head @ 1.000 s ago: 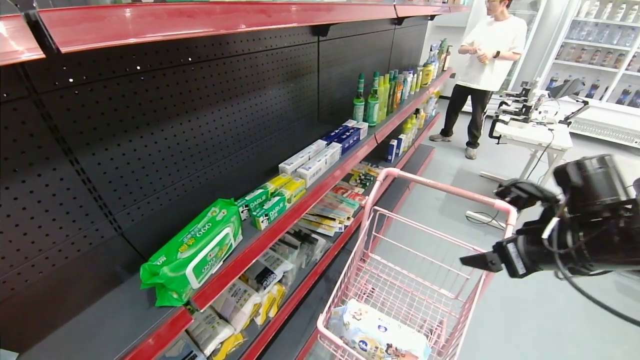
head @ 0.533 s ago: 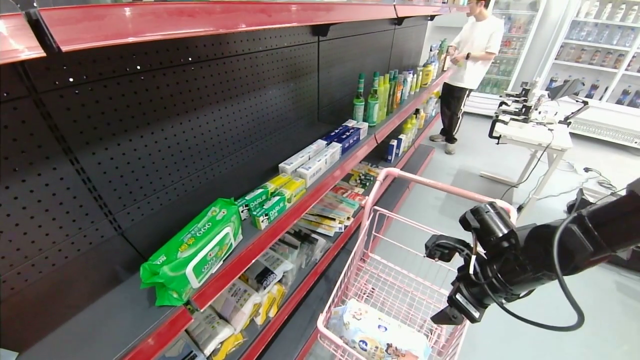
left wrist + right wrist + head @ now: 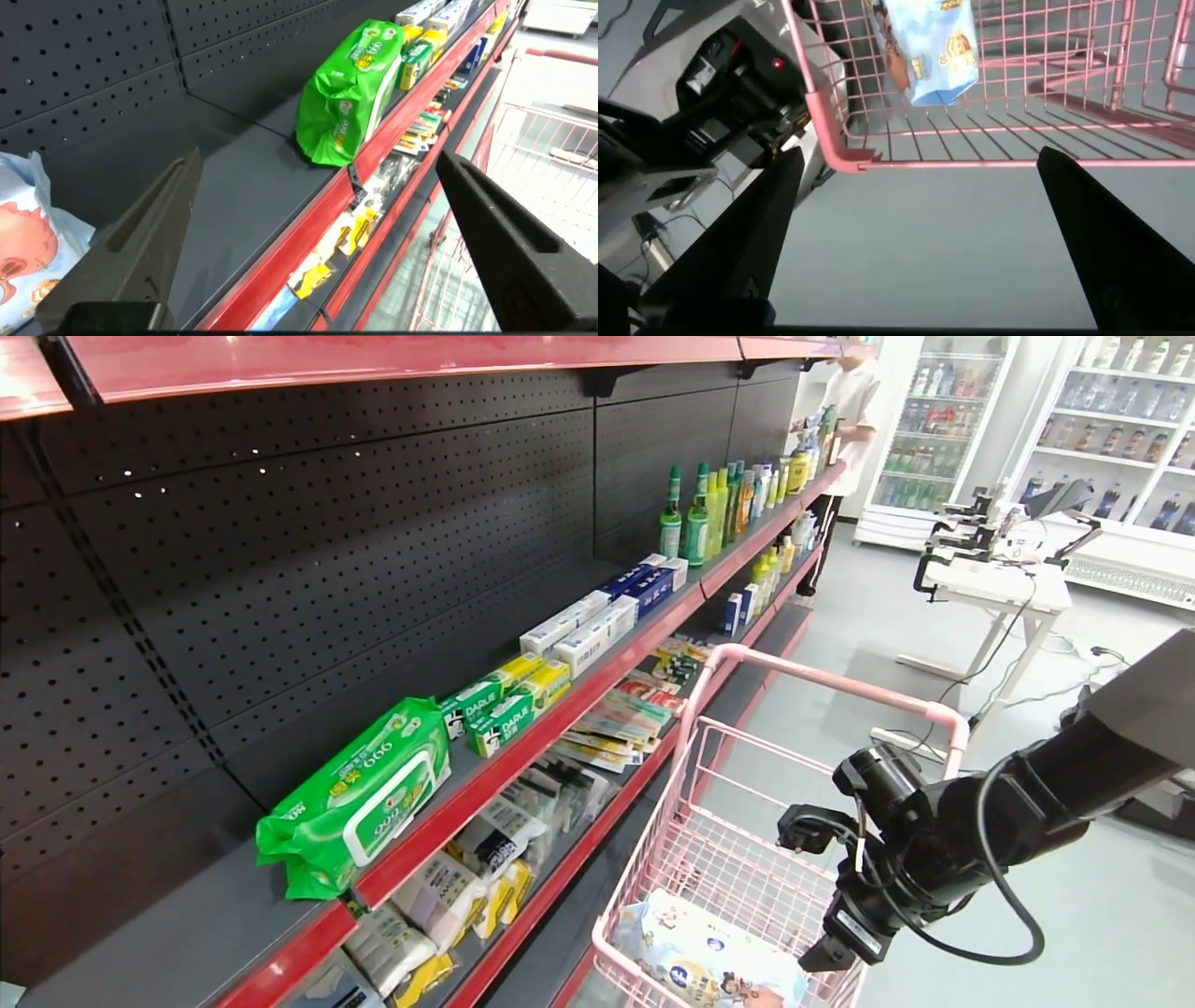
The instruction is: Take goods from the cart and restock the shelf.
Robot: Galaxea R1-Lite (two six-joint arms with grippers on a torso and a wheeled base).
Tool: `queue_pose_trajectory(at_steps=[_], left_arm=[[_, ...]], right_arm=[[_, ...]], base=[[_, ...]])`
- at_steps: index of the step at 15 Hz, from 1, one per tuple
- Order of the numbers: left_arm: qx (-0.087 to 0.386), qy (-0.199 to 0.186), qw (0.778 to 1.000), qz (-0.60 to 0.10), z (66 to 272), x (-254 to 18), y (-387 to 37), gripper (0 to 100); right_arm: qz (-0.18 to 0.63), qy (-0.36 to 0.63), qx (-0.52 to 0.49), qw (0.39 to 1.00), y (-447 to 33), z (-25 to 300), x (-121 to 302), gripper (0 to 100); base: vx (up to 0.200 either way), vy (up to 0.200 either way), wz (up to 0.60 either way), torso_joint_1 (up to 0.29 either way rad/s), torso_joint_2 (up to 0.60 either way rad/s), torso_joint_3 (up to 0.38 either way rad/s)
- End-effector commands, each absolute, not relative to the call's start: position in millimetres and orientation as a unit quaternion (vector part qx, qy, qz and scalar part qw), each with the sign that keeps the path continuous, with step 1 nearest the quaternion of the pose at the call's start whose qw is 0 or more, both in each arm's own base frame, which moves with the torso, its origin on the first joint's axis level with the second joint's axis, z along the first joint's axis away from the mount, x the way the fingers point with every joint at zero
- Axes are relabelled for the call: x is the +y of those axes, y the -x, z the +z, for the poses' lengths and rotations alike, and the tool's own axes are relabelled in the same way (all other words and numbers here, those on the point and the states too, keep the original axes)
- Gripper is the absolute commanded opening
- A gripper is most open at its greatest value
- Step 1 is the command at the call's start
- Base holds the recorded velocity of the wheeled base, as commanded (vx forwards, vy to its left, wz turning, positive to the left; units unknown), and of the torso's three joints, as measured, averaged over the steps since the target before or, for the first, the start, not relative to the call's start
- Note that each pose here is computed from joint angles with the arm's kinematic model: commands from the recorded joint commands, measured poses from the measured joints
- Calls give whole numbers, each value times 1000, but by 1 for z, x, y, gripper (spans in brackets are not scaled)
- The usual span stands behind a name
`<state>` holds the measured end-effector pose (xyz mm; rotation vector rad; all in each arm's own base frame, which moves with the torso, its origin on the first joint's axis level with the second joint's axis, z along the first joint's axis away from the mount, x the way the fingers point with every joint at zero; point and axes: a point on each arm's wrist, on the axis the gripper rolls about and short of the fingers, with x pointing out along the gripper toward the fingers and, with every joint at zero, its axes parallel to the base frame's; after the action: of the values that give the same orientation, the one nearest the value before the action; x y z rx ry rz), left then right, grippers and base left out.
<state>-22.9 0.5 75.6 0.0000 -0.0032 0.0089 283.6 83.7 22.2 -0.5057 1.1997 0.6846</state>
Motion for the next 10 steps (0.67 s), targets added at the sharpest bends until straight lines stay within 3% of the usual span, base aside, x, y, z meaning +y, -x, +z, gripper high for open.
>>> queue_pose_trajectory(at_steps=[1, 10], left_arm=[[-2, 0, 1000, 5, 76, 0, 23, 100], [-2, 0, 1000, 5, 76, 0, 23, 100]], right_arm=[[319, 235, 549, 735, -284, 11, 88, 100], [338, 249, 553, 719, -282, -17, 99, 100]], base=[[0, 0, 0, -90, 193, 110], [0, 0, 0, -97, 222, 122]])
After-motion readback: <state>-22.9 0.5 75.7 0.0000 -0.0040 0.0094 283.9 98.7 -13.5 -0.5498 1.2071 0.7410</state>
